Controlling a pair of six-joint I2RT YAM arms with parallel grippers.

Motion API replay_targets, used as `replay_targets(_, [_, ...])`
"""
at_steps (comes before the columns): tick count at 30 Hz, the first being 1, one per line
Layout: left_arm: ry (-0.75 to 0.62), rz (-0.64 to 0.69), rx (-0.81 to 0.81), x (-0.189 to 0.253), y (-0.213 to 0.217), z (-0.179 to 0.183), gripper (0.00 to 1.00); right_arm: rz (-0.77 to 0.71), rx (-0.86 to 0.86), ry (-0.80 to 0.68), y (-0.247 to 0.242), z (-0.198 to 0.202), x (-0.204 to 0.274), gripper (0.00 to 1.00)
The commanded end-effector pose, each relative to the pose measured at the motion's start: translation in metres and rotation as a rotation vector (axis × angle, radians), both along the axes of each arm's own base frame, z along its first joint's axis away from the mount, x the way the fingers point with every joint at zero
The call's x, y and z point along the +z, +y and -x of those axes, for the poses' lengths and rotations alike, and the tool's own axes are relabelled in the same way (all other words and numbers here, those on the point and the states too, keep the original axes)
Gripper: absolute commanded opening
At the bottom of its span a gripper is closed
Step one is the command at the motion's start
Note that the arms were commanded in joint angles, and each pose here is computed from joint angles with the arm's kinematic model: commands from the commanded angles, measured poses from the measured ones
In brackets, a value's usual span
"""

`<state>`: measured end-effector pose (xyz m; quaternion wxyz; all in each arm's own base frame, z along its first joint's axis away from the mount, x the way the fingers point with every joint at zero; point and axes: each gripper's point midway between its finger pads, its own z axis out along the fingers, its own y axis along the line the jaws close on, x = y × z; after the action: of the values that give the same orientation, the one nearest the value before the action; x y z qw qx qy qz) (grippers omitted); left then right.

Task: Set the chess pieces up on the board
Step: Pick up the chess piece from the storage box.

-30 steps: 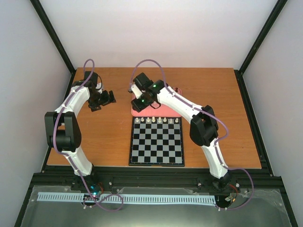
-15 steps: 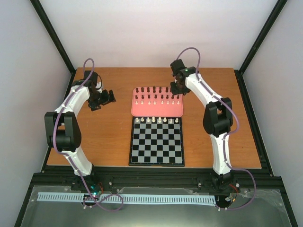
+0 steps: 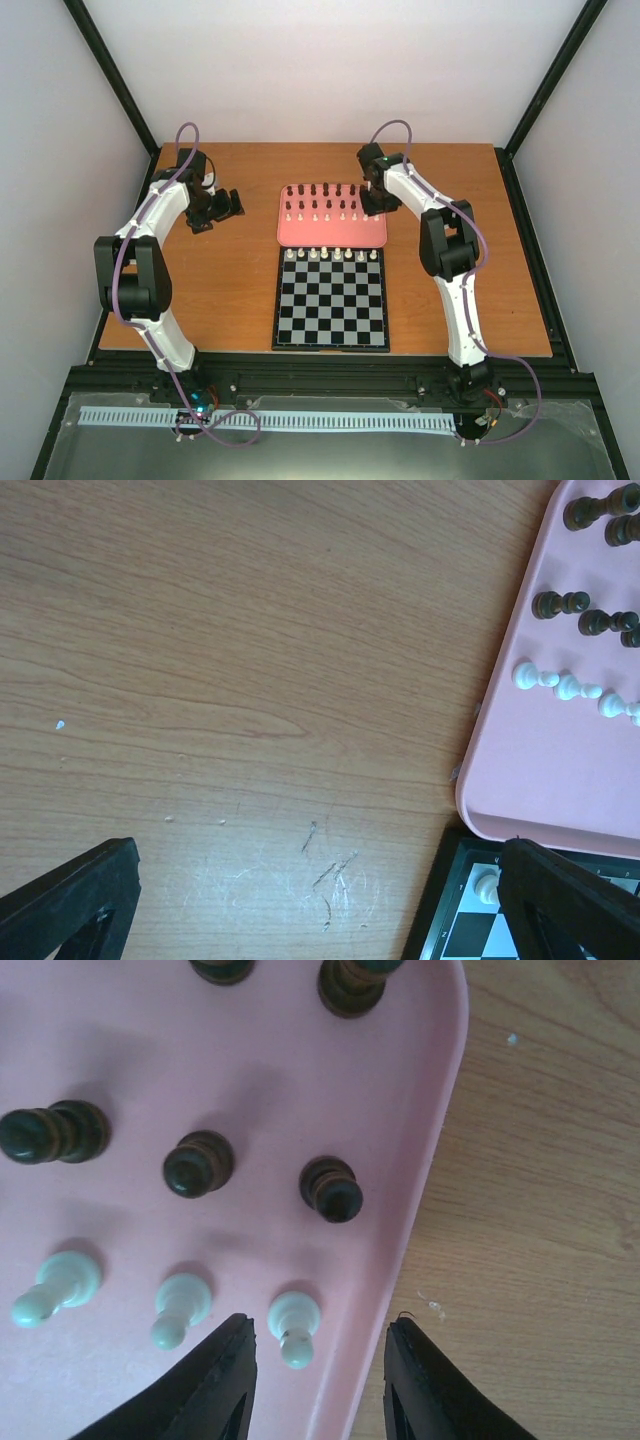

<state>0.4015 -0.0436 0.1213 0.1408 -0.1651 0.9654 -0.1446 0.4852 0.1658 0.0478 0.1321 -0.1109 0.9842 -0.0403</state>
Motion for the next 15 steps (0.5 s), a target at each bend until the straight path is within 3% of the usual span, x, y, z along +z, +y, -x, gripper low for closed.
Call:
replay_targets(1, [-0.003, -0.011, -0.004, 0.004, 0.001, -0.006, 1.0, 0.008, -0.003, 0.026, -0.008, 0.0, -0.011, 0.36])
replay_targets(15, [0.013, -0.018, -0.003, -0.001, 0.002, -0.008, 1.0, -0.029, 0.015, 0.075, -0.003, 0.008, -0.027, 0.26])
